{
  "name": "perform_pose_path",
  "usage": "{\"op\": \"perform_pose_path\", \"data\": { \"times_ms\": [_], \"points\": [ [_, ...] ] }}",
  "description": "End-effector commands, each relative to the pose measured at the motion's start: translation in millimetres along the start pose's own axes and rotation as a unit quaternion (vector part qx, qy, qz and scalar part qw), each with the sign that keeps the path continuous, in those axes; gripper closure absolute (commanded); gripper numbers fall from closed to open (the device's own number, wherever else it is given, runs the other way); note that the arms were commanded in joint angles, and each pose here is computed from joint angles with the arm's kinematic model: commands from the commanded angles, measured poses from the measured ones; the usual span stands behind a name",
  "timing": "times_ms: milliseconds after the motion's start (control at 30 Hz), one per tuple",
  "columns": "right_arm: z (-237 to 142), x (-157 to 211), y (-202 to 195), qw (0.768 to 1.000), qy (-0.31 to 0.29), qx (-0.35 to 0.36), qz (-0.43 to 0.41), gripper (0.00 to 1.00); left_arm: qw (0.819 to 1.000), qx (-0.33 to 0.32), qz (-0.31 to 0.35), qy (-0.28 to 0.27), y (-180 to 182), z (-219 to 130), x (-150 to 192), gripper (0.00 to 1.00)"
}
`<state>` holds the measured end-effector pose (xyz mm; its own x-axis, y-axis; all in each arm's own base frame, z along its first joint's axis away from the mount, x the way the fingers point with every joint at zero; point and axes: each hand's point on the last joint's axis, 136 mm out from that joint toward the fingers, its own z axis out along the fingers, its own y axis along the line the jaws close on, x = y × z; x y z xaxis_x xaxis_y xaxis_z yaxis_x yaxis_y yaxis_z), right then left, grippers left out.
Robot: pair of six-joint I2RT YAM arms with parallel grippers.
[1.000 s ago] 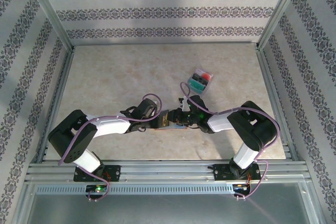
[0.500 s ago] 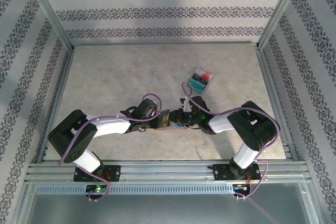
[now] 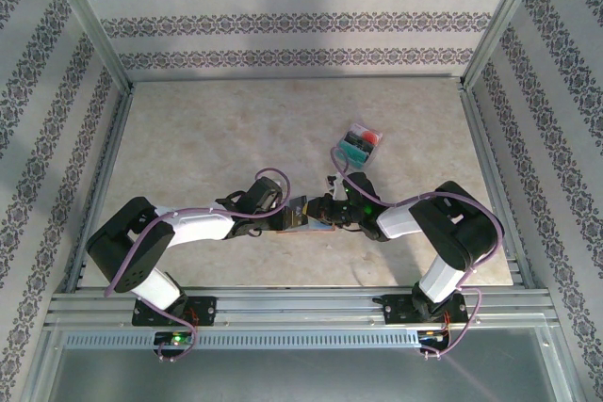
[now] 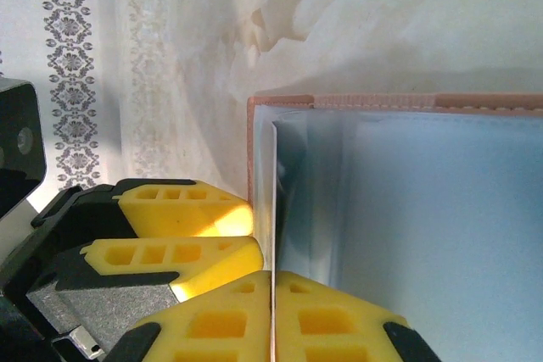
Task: Take the credit cards out of the card holder
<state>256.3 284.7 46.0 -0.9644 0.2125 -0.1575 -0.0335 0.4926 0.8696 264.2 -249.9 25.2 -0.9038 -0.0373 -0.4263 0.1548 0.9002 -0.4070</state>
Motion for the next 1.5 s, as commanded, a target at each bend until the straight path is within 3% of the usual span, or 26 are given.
{"op": "perform_pose_path", "data": {
  "times_ms": [0, 600, 933, 1167, 1467],
  "points": [
    [-7, -4, 9, 1.0, -0.008, -0.016, -0.012, 0.91, 0.999, -0.038, -0.009, 0.013, 17, -1, 5, 0.65],
    [-6, -1, 0, 1.0, 0.007, 0.02, -0.004, 0.94, 0.998, -0.03, 0.027, -0.051, -7, -27, -41, 0.45],
    [-9, -3, 1, 1.0, 0.005, 0.03, -0.003, 0.94, 0.999, 0.003, 0.038, -0.025, -22, -3, -39, 0.6],
    [-17, -3, 2, 0.998, 0.01, 0.063, -0.016, 0.94, 0.999, -0.008, 0.031, -0.007, -13, 7, -28, 0.68],
    [-32, -6, 3, 0.993, 0.01, 0.112, -0.039, 0.93, 1.0, -0.014, 0.001, -0.004, 3, 12, -20, 0.71]
  ]
}}
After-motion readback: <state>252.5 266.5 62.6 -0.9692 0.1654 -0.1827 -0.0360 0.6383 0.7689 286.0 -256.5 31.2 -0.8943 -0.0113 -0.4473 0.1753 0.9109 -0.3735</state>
